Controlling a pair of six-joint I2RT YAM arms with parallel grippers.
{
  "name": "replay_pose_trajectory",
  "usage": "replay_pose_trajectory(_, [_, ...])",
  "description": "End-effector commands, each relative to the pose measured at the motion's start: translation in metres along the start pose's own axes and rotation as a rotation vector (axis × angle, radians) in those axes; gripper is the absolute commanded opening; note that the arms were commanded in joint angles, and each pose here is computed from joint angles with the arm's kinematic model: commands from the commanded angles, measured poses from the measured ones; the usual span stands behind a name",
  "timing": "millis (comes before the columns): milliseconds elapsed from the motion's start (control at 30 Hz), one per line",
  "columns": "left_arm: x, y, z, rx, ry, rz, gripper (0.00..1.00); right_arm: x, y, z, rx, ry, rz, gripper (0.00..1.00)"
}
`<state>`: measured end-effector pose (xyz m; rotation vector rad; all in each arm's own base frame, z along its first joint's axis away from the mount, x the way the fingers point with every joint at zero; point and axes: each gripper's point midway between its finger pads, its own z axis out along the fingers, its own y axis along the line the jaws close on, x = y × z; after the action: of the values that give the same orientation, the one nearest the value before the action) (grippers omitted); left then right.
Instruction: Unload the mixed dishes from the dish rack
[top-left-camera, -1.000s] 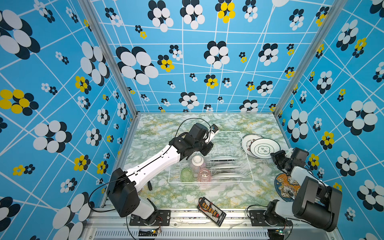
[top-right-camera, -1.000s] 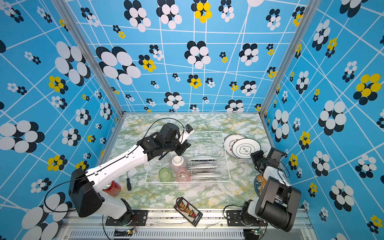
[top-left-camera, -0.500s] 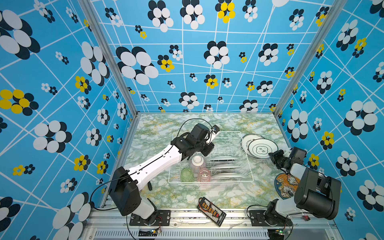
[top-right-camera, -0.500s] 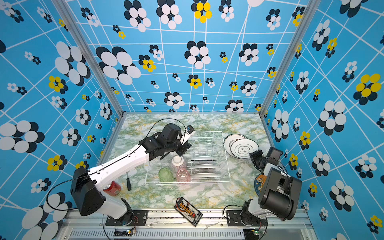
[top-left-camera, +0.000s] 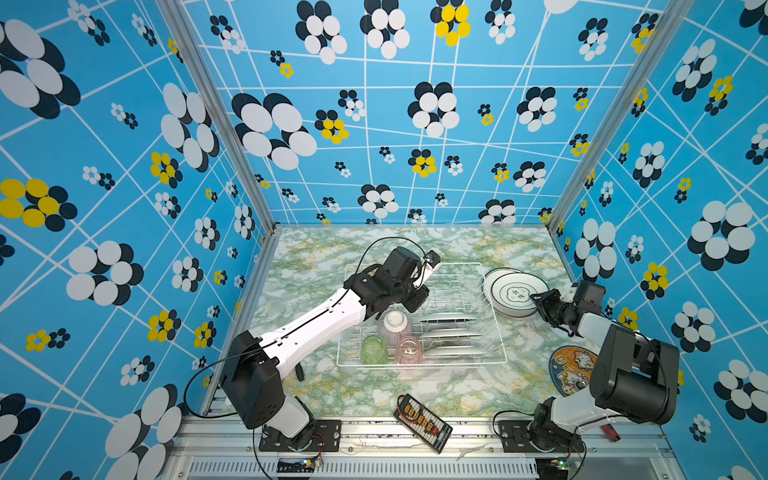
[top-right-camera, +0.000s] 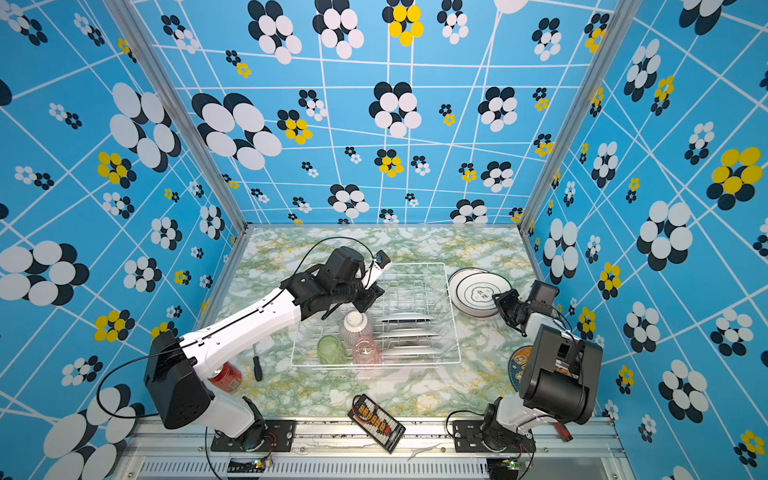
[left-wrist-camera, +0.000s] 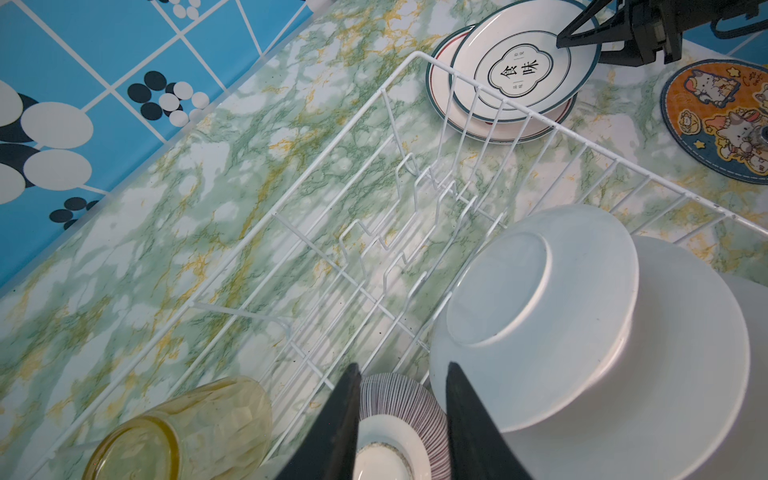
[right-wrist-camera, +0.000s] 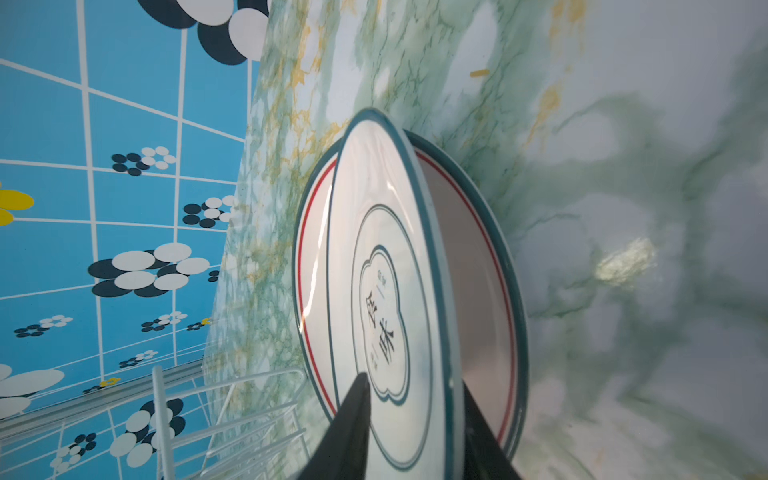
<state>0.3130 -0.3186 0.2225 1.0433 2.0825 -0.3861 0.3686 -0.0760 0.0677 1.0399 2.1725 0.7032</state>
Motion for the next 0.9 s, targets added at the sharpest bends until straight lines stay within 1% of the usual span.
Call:
replay_pose_trajectory(0, [-0.006, 0.000, -0.001, -0.013, 0.000, 0.026, 0.36, 0.001, -0.002, 0.001, 0.057, 0.018, -0.051, 0.36])
replay_pose_trajectory(400, [-0.001, -0.001, 0.001, -0.011, 0.014, 0.029, 0.37, 0.008, 0.000, 0.004, 0.127, 0.067, -0.121, 0.46])
replay_pose_trajectory(567, [0.001, -0.001, 0.002, -0.009, 0.023, 0.030, 0.37, 0.012, -0.003, 0.006, 0.193, 0.096, -0.166, 0.49])
replay_pose_trajectory(733, [0.002, -0.002, 0.002, -0.009, 0.028, 0.032, 0.37, 0.014, -0.008, 0.007, 0.228, 0.112, -0.178, 0.52])
replay_pose_trajectory(867, [0.004, -0.002, 0.003, -0.007, 0.035, 0.033, 0.37, 0.017, -0.011, 0.008, 0.239, 0.126, -0.181, 0.57])
